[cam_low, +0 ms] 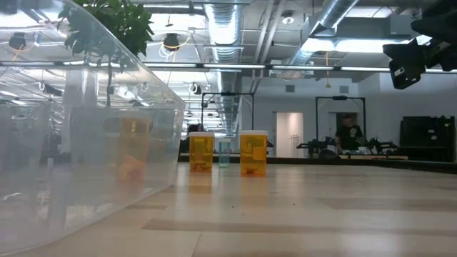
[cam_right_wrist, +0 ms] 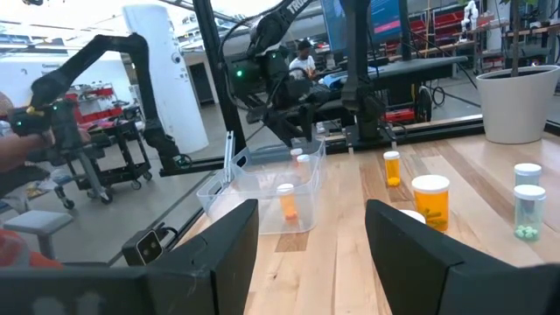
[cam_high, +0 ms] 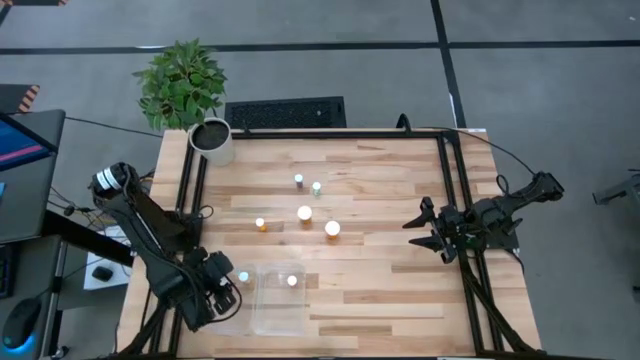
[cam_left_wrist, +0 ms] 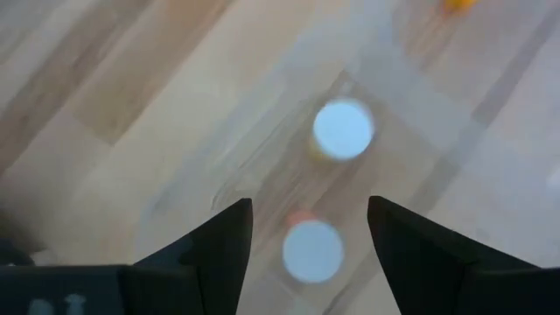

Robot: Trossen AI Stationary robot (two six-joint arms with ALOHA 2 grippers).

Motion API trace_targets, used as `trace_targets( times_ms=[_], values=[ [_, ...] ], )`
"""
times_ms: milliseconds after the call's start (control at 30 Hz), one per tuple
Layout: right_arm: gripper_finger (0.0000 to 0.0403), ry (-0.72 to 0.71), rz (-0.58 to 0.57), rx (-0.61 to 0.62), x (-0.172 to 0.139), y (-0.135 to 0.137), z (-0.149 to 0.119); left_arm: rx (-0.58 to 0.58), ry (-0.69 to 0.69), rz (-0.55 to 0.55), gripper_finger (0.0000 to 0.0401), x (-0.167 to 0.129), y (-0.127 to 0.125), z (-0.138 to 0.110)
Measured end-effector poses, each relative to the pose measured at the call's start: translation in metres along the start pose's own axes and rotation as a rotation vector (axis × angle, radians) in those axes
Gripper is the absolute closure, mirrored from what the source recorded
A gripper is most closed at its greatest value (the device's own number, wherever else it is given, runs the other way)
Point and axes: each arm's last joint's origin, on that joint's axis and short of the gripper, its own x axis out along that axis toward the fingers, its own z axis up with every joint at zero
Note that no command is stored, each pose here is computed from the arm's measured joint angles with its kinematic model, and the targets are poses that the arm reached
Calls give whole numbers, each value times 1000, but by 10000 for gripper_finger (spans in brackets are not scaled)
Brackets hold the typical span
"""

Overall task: Pick and place medicine bottles into bin by pill shape (circle, oval)
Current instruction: Put the small orange tablet bottle into the left transparent bin

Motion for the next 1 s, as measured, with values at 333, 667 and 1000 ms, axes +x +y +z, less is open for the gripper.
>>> trace_targets(
  times_ms=[333,667,1000],
  values=[
    [177,0,0,0,0,0,0,62,-224,-75,179,-20,16,40],
    [177,0,0,-1,0,0,0,232,-167,105,148,2,43,114],
    [177,0,0,-1,0,0,0,197,-64,84,102,26,79,175]
  ],
)
